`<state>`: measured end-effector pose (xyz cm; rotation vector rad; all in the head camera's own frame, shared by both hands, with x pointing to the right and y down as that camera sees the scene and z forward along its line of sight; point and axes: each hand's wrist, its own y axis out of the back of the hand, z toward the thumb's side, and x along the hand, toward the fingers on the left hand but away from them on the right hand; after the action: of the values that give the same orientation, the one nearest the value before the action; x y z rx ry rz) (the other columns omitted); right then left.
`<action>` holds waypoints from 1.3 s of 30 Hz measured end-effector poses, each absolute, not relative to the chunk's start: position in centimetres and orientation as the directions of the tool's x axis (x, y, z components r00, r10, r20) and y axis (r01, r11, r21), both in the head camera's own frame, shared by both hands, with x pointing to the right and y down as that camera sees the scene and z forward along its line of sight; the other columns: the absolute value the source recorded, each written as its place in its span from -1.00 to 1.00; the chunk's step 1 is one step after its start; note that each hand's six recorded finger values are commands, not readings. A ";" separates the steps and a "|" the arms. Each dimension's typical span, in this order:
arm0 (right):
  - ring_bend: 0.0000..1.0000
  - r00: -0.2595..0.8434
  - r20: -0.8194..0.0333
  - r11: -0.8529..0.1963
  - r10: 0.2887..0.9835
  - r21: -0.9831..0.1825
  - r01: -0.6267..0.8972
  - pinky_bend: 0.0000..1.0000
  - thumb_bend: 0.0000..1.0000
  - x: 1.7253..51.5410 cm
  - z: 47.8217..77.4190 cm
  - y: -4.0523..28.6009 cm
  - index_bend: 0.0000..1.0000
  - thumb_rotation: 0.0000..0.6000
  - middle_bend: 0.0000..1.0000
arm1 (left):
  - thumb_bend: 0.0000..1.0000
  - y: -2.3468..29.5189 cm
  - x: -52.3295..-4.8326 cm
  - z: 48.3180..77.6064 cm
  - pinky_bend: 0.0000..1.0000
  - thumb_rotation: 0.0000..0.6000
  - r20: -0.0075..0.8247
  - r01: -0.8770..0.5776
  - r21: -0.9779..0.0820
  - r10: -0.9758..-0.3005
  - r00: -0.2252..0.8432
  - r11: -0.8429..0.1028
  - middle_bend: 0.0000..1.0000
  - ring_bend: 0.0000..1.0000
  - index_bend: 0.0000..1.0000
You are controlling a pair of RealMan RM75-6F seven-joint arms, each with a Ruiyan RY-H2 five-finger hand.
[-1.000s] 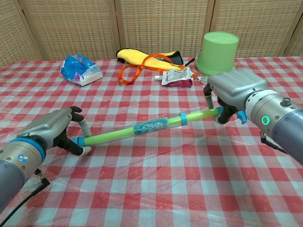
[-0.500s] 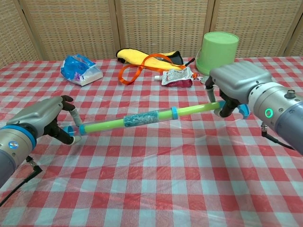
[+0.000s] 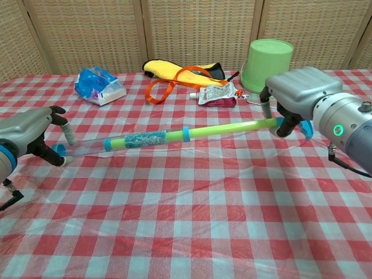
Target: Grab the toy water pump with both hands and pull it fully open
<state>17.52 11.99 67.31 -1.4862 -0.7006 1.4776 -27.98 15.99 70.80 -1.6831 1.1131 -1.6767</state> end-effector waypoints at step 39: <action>0.83 -0.050 -0.441 -0.440 0.896 -0.869 -0.227 0.18 0.19 24.3 67.1 8.7 0.39 1.00 1.00 | 0.22 15.3 -35.4 70.8 -1.00 1.00 0.550 -0.041 -0.834 -0.823 -0.144 -0.550 -1.00 -1.00 0.16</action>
<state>24.31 8.71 67.06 -1.3470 -0.7740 1.6353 -35.37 15.26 70.77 -1.5517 0.9847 -1.7538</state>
